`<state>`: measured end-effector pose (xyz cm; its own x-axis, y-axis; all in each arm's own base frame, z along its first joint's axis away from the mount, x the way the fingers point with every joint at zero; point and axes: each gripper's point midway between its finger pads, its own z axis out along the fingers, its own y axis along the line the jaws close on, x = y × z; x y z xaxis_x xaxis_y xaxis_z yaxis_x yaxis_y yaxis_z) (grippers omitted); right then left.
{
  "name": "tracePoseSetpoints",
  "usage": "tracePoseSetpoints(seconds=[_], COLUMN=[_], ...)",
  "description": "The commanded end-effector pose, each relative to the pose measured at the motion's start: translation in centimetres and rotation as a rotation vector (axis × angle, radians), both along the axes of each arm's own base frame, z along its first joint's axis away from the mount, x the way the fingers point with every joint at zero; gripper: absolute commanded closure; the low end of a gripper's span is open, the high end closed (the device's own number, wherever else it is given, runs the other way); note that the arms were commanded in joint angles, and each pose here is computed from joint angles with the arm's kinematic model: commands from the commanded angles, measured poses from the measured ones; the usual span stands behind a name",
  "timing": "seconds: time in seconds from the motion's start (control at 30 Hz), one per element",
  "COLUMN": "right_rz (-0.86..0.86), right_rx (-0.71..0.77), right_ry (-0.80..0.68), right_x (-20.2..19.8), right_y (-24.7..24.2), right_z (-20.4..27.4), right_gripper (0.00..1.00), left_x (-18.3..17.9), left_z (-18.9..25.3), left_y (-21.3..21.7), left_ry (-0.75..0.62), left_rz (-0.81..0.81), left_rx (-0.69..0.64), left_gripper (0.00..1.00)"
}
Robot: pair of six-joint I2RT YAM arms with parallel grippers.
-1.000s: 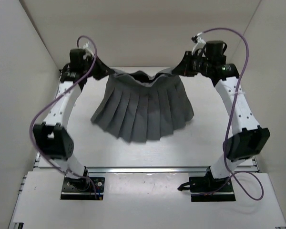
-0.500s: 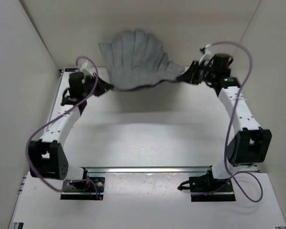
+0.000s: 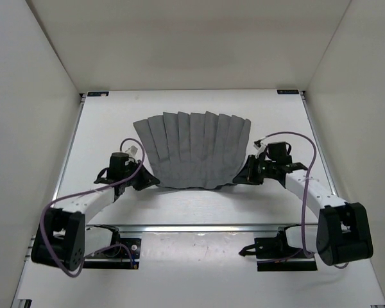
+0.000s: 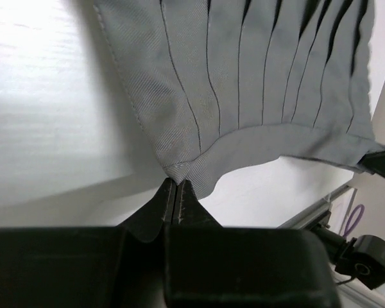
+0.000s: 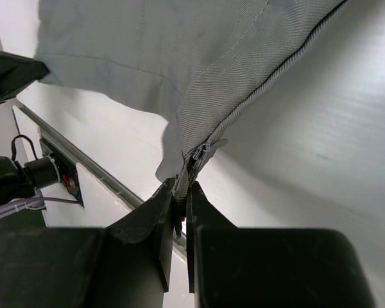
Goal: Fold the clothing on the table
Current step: Fold the skirt
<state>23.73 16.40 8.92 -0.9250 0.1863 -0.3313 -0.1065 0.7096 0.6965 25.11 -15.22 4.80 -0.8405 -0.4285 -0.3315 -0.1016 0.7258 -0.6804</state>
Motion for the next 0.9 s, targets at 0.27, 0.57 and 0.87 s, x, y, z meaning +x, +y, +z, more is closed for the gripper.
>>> tracePoseSetpoints(seconds=[0.27,0.57,0.87], right_rz=[-0.057,-0.070,-0.119], right_rx=[-0.124,-0.152,-0.083], right_ry=[0.201,0.237,0.156], right_x=[-6.2,-10.7,-11.6], right_y=[-1.6,-1.7,-4.4], right_z=[-4.6,-3.8,3.2], right_gripper=[1.00,1.00,1.00], left_x=[-4.9,-8.3,-9.9], left_z=[-1.0,1.2,9.5], left_y=[1.5,1.6,1.2], left_ry=[0.021,-0.025,-0.127], left_rz=[0.020,0.049,0.041], left_rx=[0.071,0.035,-0.055], left_gripper=[1.00,1.00,1.00])
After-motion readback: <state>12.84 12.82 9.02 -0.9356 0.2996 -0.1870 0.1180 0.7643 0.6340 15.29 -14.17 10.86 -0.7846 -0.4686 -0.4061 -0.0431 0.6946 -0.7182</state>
